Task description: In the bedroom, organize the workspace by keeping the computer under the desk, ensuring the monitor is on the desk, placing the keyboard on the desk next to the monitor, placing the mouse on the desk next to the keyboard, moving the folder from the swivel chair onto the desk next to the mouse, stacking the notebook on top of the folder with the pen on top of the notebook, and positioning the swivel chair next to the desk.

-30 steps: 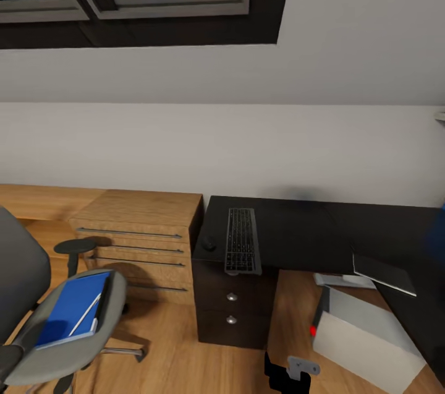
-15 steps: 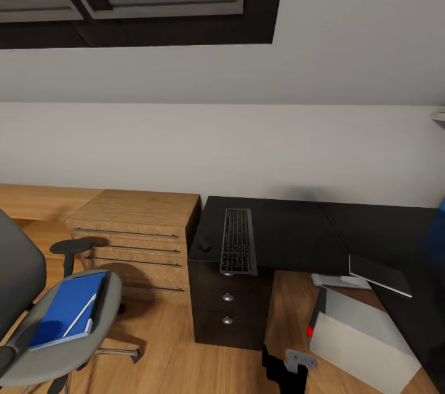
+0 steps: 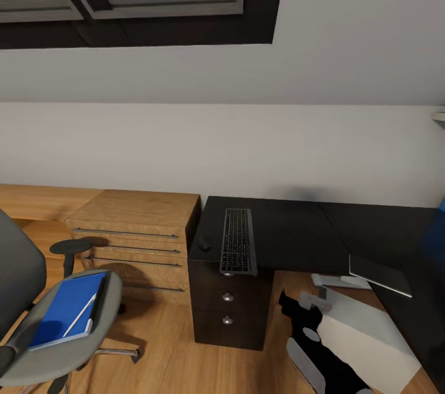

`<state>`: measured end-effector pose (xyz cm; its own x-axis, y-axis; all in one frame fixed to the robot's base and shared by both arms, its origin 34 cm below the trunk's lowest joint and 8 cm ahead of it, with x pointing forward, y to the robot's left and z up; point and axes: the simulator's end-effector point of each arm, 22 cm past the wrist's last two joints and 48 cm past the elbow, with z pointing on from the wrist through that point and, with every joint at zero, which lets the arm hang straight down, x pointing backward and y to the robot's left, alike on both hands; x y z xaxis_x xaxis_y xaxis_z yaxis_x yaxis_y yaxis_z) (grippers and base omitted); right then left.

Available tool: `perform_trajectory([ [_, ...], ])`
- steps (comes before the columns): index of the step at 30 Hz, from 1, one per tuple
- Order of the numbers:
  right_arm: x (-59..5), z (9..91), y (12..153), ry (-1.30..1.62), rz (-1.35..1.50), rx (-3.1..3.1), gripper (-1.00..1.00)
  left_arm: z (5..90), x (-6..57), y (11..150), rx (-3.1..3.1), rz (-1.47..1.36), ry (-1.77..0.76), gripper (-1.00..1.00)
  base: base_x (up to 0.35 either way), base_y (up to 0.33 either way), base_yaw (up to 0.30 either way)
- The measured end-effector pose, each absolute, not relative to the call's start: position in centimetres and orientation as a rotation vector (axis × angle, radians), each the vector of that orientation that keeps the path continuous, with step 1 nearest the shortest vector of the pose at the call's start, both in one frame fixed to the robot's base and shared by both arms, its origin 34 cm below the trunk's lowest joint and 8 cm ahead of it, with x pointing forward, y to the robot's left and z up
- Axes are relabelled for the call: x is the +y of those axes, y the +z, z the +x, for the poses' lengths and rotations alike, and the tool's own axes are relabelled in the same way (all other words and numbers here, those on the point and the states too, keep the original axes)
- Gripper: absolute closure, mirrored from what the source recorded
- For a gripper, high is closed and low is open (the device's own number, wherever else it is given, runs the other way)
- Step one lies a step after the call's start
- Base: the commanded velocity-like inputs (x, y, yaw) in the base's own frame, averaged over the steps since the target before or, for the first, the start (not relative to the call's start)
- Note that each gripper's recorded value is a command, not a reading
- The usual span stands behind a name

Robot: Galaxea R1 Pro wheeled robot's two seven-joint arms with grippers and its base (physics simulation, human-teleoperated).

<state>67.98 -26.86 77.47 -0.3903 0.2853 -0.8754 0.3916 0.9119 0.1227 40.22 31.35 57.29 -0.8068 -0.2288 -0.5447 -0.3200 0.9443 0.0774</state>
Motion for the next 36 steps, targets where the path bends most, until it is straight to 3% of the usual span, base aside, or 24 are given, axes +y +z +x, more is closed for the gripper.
perform_trajectory([
  [7,-29.7,68.8,83.0,-0.257,0.513,2.035,-1.0,40.2,31.4,57.3,2.545,-0.389,0.224,-1.0,0.0,0.0,0.0],
  [8,-32.4,68.8,85.5,-0.315,0.585,2.042,-1.0,40.3,31.5,57.3,2.541,-0.389,0.225,-1.0,0.0,0.0,0.0],
  [23,-34.3,69.8,87.8,-0.246,0.687,1.965,-1.0,40.5,32.1,57.8,2.449,-0.399,0.247,-1.0,0.0,0.0,-0.012],
  [36,-34.0,70.3,87.7,-0.206,0.68,1.938,-1.0,40.6,32.3,57.9,2.444,-0.398,0.249,-1.0,0.0,0.0,-0.23],
])
